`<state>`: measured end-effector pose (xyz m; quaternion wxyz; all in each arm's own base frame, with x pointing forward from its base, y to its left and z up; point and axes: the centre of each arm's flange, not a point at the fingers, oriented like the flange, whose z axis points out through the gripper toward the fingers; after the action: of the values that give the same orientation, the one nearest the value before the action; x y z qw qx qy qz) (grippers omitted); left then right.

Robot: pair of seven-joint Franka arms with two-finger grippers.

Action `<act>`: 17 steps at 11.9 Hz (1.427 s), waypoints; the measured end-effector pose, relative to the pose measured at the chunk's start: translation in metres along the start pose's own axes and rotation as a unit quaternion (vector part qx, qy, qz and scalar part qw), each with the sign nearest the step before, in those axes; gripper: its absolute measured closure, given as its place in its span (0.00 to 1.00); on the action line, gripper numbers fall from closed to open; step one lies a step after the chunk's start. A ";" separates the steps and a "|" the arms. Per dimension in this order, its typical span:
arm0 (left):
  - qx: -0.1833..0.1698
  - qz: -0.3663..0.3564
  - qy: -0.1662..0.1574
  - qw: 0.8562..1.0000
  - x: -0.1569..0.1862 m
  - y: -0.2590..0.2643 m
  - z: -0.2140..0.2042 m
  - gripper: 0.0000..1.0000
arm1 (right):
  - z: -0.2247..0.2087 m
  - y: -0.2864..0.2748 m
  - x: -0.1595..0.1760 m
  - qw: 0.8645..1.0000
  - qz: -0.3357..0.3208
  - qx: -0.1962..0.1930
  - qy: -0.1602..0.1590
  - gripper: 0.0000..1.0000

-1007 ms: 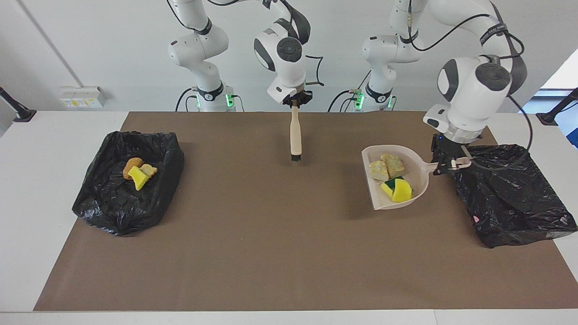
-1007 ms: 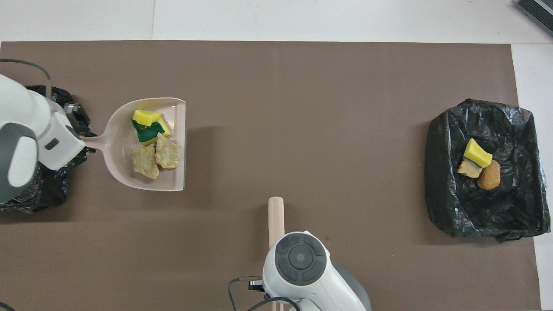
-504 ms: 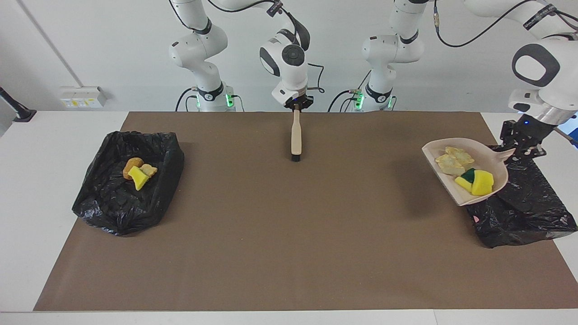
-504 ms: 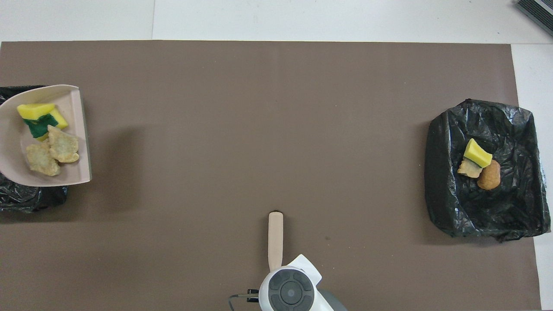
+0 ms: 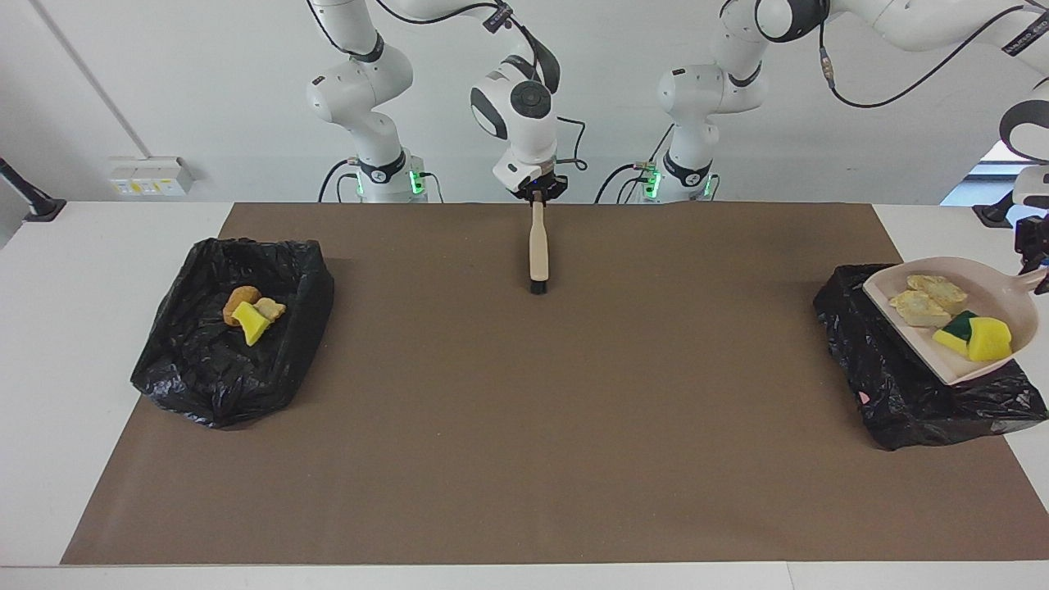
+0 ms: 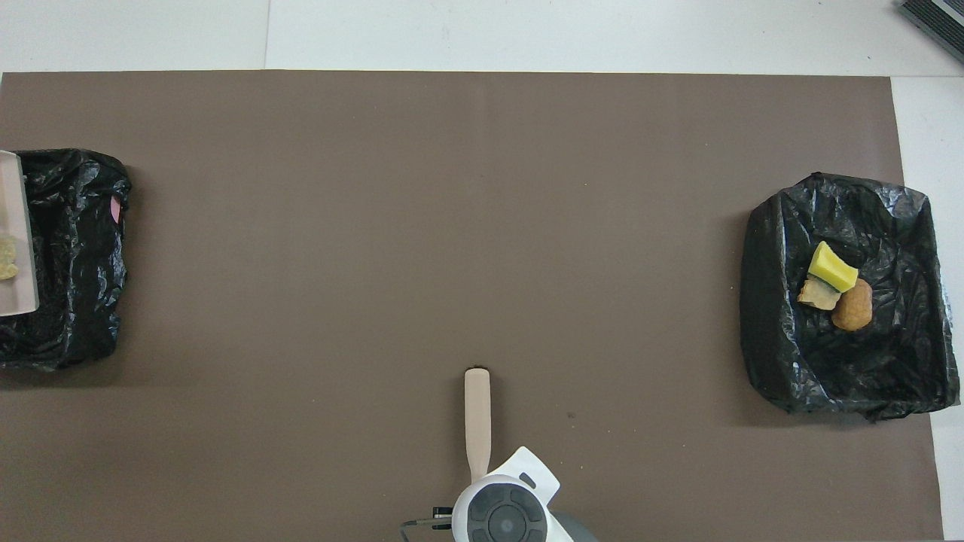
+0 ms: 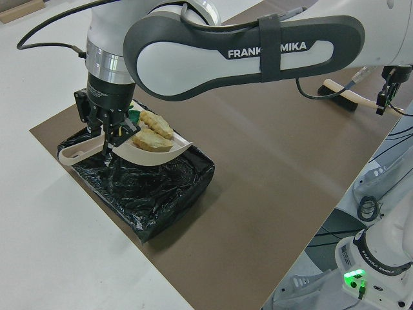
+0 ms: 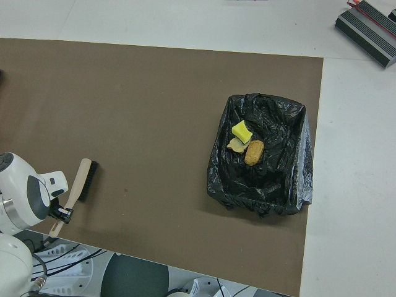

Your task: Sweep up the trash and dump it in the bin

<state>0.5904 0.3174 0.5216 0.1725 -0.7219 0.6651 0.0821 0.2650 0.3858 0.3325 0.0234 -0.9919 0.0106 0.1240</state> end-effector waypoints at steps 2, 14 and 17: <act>-0.016 0.027 -0.056 0.998 -0.013 0.003 0.009 0.69 | 0.002 0.002 -0.001 1.000 -0.007 -0.008 0.006 0.73; -0.035 0.133 -0.254 0.957 0.016 -0.021 -0.011 0.69 | -0.014 0.000 0.015 1.000 0.005 0.008 0.015 0.34; -0.034 0.148 -0.297 0.943 0.022 -0.026 -0.019 0.69 | -0.045 0.006 0.044 0.999 0.008 0.033 0.032 0.00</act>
<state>0.6162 0.2915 0.5348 0.3234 -0.5634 0.6800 0.3401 0.3183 0.3774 0.3649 0.0551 -0.9940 0.0237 0.0915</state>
